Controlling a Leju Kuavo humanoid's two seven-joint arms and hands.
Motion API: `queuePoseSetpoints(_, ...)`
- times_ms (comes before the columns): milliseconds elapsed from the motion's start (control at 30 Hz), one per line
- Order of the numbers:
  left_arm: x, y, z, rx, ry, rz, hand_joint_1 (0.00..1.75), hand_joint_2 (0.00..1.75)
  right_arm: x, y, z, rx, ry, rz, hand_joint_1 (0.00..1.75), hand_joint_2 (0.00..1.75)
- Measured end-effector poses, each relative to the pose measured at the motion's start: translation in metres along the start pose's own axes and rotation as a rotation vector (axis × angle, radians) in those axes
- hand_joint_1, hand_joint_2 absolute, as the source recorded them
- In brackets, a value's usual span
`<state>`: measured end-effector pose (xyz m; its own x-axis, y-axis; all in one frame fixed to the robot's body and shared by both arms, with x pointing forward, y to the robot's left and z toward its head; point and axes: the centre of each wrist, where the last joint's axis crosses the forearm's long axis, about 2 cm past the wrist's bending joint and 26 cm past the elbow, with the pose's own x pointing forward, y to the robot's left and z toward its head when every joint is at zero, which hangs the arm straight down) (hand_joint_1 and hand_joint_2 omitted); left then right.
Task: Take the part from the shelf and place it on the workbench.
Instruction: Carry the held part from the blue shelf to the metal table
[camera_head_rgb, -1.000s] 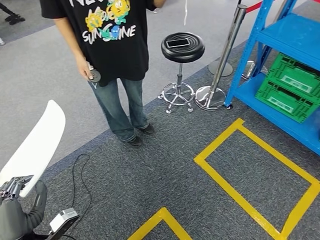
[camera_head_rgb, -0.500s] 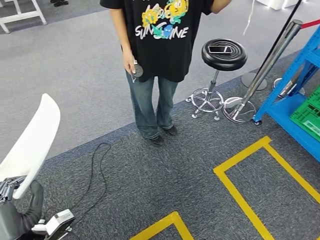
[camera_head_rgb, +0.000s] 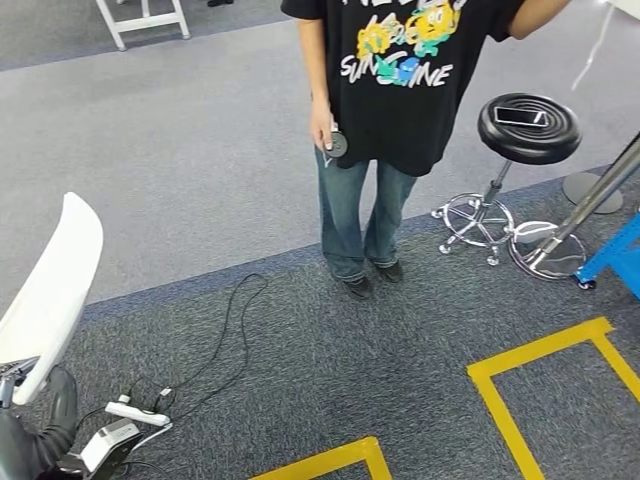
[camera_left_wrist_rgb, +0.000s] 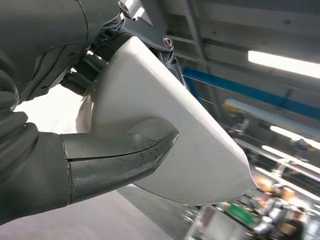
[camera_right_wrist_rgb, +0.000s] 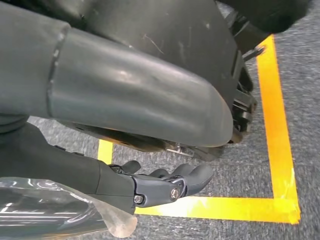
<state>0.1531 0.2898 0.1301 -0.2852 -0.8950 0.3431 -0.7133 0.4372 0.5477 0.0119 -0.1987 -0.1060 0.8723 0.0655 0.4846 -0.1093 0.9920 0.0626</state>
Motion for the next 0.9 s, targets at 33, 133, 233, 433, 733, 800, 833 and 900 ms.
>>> queuePoseSetpoints(33,-0.0001,0.0002,0.0005,-0.002,0.003,-0.002,1.75,1.75,-0.0005,0.0,0.0002,-0.001,0.001,0.0,0.0,0.0)
queuePoseSetpoints(133,-0.0004,0.0006,0.001,-0.005,0.008,-0.005,1.75,1.75,-0.0006,0.0,0.0003,-0.002,0.001,0.001,0.0,0.0)
queuePoseSetpoints(233,-0.0005,0.0007,0.001,-0.005,0.009,-0.005,1.75,1.75,-0.0005,0.0001,0.0003,-0.002,0.001,0.001,0.0,0.0)
queuePoseSetpoints(433,-0.0011,0.0017,0.0016,-0.013,0.014,-0.019,1.75,1.75,0.0017,0.0,-0.0008,-0.003,-0.004,0.002,0.0,0.0)
queuePoseSetpoints(733,-0.001,0.0013,0.0004,-0.017,0.01,-0.029,1.75,1.75,0.0001,0.0,0.0,-0.004,0.0,0.002,0.0,0.0)
queuePoseSetpoints(800,-0.0011,0.0011,-0.0003,-0.016,0.011,-0.029,1.75,1.75,0.0006,-0.0002,-0.0003,-0.005,-0.001,0.002,0.0,0.0)
queuePoseSetpoints(833,-0.0011,0.0011,-0.0004,-0.016,0.012,-0.029,1.75,1.75,0.0009,-0.0002,-0.0004,-0.005,-0.001,0.002,0.0,0.0)
queuePoseSetpoints(900,-0.0016,0.0013,-0.0001,-0.017,0.018,-0.03,1.75,1.75,0.0012,-0.0001,-0.0005,-0.005,-0.002,0.002,0.0,0.0)
